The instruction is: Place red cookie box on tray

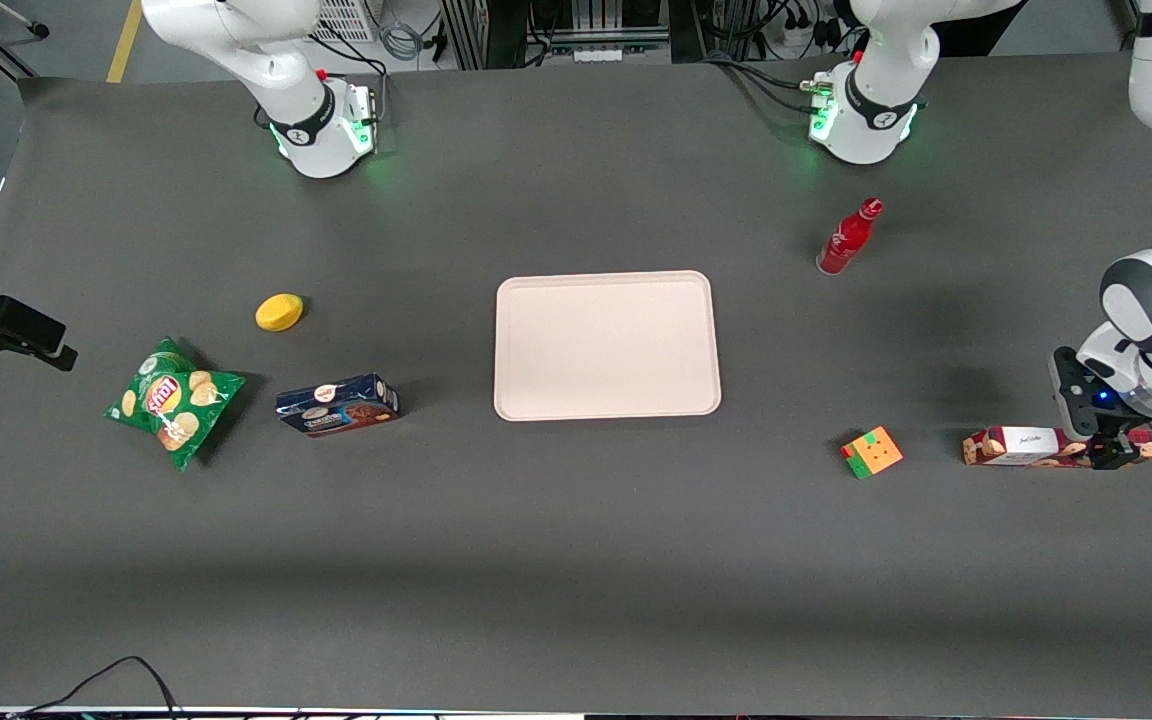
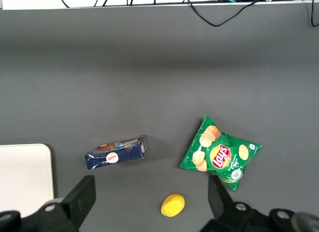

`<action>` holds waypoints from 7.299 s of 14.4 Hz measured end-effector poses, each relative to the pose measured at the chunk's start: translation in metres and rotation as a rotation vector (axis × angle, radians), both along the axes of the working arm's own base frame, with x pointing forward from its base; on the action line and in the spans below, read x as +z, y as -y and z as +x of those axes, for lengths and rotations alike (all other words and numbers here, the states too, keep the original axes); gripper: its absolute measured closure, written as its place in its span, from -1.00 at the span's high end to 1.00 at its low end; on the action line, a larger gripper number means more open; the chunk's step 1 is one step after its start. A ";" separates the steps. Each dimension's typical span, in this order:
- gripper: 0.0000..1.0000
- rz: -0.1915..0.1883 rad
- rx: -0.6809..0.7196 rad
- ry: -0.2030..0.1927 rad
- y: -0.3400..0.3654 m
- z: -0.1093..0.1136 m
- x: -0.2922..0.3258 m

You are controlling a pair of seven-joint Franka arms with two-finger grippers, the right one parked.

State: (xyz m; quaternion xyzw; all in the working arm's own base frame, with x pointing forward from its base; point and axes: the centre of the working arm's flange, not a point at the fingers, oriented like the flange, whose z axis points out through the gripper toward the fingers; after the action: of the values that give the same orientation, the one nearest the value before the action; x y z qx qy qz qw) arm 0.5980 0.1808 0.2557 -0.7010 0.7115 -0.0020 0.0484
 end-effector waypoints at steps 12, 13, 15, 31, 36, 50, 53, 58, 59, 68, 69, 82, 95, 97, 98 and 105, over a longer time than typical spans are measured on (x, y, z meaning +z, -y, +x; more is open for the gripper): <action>1.00 -0.033 0.022 0.028 -0.010 -0.009 -0.025; 1.00 -0.036 0.025 0.026 -0.010 -0.009 -0.030; 1.00 -0.026 0.025 0.041 -0.011 -0.008 -0.037; -0.50 -0.055 0.017 0.054 -0.011 0.039 -0.004; -0.56 -0.088 0.007 0.062 -0.010 0.079 0.091; -0.56 -0.176 0.490 0.051 0.092 0.083 0.207; -0.56 -0.187 0.653 0.037 0.154 0.088 0.207; -0.56 -0.219 1.032 -0.011 0.290 0.075 0.210; -0.56 -0.228 1.090 -0.022 0.311 0.071 0.211; -0.56 -0.135 1.594 0.036 0.475 0.021 0.145; -0.56 -0.124 1.609 0.044 0.492 0.013 0.130; -0.56 -0.031 1.575 -0.056 0.550 -0.063 -0.011; -0.56 0.026 1.592 -0.060 0.585 -0.140 -0.015; -0.56 0.034 1.585 -0.045 0.581 -0.146 -0.014; -0.56 0.036 1.583 -0.040 0.580 -0.149 -0.013; -0.54 -0.004 1.572 -0.060 0.577 -0.165 -0.029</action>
State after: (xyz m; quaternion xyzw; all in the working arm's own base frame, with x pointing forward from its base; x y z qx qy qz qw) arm 0.4326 -0.3963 0.2271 -0.9986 0.0080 0.0505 0.0151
